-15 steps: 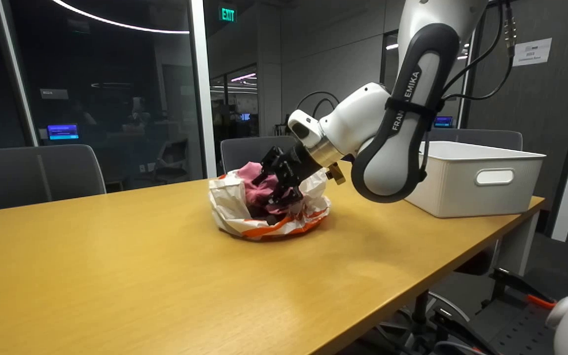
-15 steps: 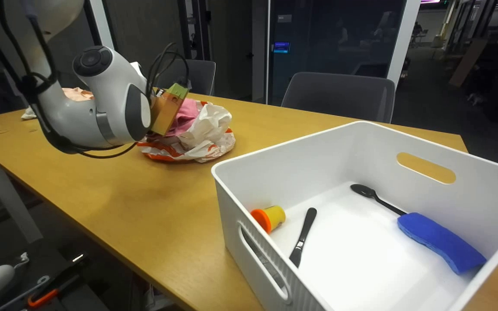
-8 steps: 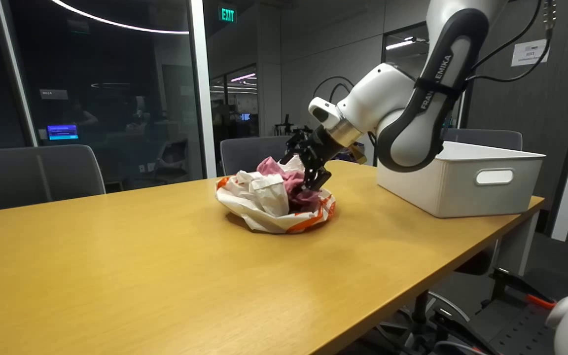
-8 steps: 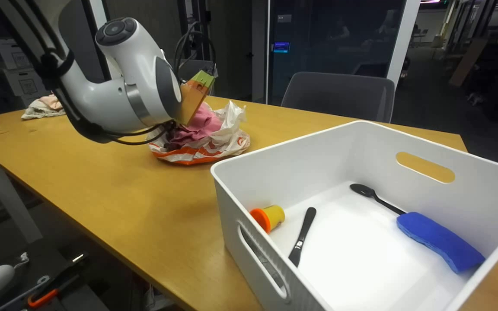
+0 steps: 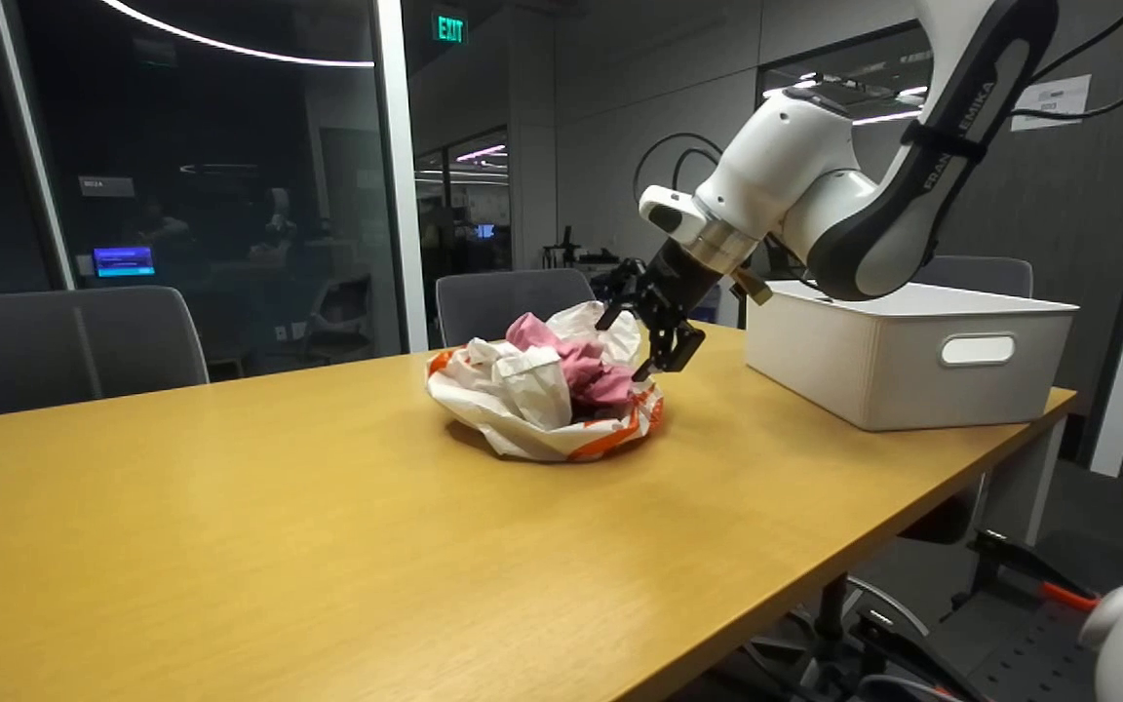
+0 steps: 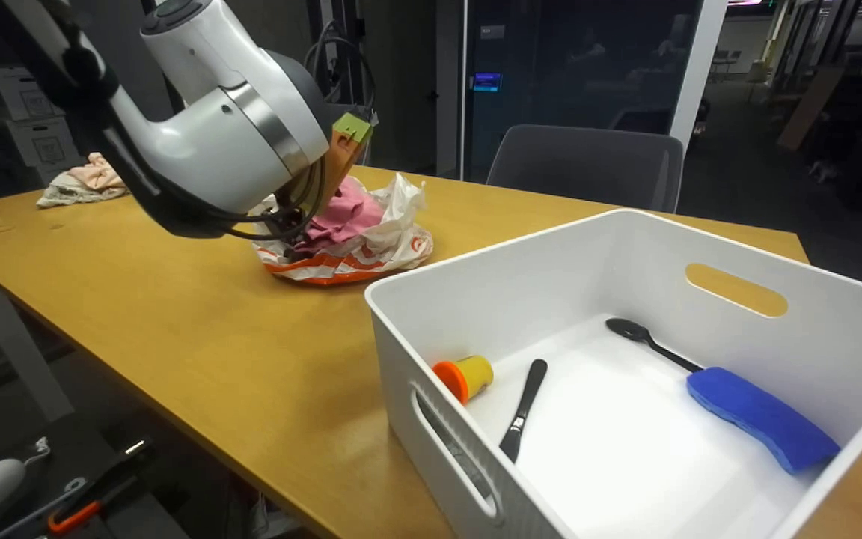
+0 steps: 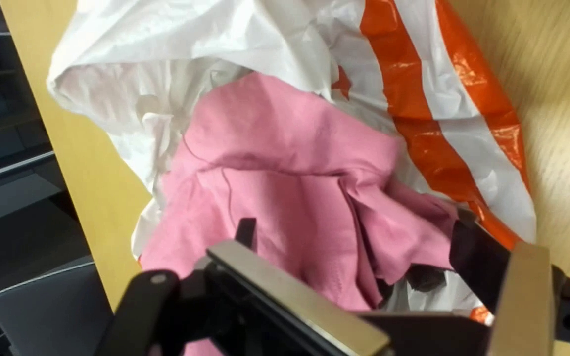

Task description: Put the plush toy and the pink shirt into the carrier bag

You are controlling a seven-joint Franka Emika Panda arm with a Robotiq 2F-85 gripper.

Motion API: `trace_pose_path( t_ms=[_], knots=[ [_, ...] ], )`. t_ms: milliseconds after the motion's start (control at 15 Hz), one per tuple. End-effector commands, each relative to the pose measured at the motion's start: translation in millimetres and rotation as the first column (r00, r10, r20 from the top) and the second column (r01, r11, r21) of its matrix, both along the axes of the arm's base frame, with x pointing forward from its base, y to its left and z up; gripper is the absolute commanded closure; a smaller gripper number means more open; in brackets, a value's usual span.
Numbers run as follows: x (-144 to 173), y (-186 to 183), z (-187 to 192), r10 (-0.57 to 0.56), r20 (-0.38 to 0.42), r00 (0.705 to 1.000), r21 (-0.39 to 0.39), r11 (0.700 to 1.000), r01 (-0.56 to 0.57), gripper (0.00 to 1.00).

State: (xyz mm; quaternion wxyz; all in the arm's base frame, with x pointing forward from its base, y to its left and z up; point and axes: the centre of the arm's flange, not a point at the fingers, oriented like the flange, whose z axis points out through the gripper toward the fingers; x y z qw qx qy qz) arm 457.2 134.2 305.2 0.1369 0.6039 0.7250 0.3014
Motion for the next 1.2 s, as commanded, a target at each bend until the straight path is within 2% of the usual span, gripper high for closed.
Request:
trace_pose_path(
  t_ms=[0,267,400,667,733,800,933,1133],
  knots=[
    [18.2,-20.2,73.1,0.024,0.043,0.999,-0.079,0.997,-0.021,0.0],
    [20.8,-27.4,90.6,0.027,0.079,0.997,-0.154,0.988,-0.015,0.0],
    [19.8,-33.0,97.5,0.049,0.08,0.996,-0.228,0.973,-0.03,0.0],
    [18.7,-50.7,100.8,0.116,0.085,0.99,-0.417,0.906,-0.07,0.0],
    [19.5,-55.4,102.9,0.117,0.091,0.989,-0.436,0.898,-0.066,0.0],
    [14.8,-40.2,35.6,0.097,0.084,0.992,-0.38,0.923,-0.058,0.0],
    [17.1,-46.2,44.7,0.108,0.093,0.99,-0.413,0.909,-0.061,0.0],
    [14.9,-47.5,47.3,0.113,0.095,0.989,-0.423,0.904,-0.062,0.0]
  ],
)
